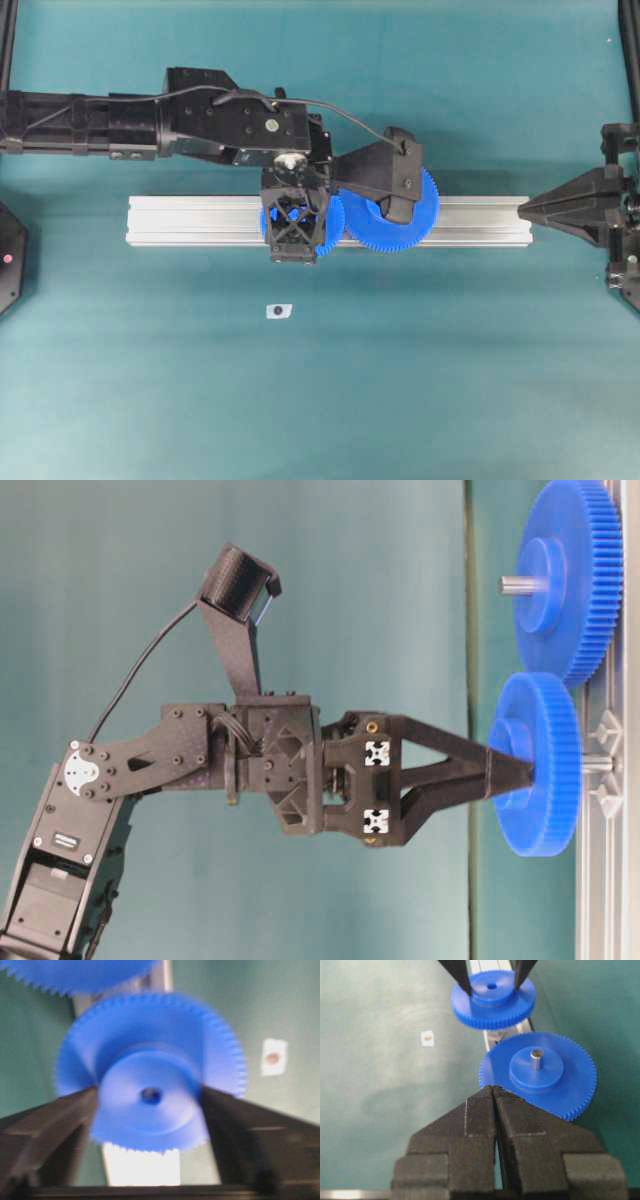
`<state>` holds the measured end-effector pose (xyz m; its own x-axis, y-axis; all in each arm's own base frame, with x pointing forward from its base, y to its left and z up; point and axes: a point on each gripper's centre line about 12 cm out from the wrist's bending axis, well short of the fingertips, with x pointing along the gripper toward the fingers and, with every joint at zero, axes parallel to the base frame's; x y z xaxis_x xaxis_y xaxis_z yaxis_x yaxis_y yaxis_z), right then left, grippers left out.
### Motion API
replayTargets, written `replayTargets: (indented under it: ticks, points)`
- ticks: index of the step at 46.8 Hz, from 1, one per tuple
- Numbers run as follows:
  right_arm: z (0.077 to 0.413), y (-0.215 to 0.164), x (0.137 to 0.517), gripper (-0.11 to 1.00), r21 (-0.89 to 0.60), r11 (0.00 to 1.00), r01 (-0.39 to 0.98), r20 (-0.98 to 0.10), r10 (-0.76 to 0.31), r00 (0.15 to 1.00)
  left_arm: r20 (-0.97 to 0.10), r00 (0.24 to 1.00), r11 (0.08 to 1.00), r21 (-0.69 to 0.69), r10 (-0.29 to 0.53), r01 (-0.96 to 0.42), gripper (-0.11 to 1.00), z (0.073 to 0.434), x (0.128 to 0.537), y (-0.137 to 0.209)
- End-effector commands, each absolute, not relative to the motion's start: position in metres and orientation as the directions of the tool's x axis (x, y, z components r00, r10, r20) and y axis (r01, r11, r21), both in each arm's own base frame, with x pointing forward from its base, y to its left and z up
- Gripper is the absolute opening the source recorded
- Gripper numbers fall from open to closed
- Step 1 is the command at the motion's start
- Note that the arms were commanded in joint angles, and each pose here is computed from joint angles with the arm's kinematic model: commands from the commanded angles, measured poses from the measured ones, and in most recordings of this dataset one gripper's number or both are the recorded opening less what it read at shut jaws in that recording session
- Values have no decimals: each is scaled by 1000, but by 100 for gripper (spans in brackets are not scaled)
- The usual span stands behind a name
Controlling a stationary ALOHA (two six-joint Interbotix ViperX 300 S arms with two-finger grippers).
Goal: Find the location of the shaft and insert the small gear.
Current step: 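Push the gear onto the left shaft beside the large gear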
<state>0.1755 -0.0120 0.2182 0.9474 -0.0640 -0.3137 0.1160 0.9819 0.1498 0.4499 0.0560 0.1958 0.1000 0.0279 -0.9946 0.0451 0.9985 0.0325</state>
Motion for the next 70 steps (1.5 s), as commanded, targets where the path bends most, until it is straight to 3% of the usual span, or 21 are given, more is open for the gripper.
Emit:
replayTargets:
  ticks: [1, 13, 29, 38, 70]
  points:
    - [222, -12, 177, 2, 170, 978, 123, -306, -66, 950, -986, 162, 998, 49, 44, 29, 85, 223, 450, 64]
    - [221, -12, 177, 2, 176, 976, 125, -308, -66, 949, -986, 162, 998, 49, 43, 32, 79, 221, 452, 63]
    - [220, -12, 177, 2, 177, 976, 126, -311, -66, 948, -965, 258, 996, 62, 43, 68, 79, 259, 463, 41]
    - [221, -12, 177, 2, 176, 976, 125, -309, -66, 949, -960, 276, 997, 59, 43, 49, 79, 270, 460, 38]
    - [219, -12, 177, 2, 177, 976, 126, -312, -66, 948, -972, 230, 998, 51, 38, 47, 79, 276, 451, 35]
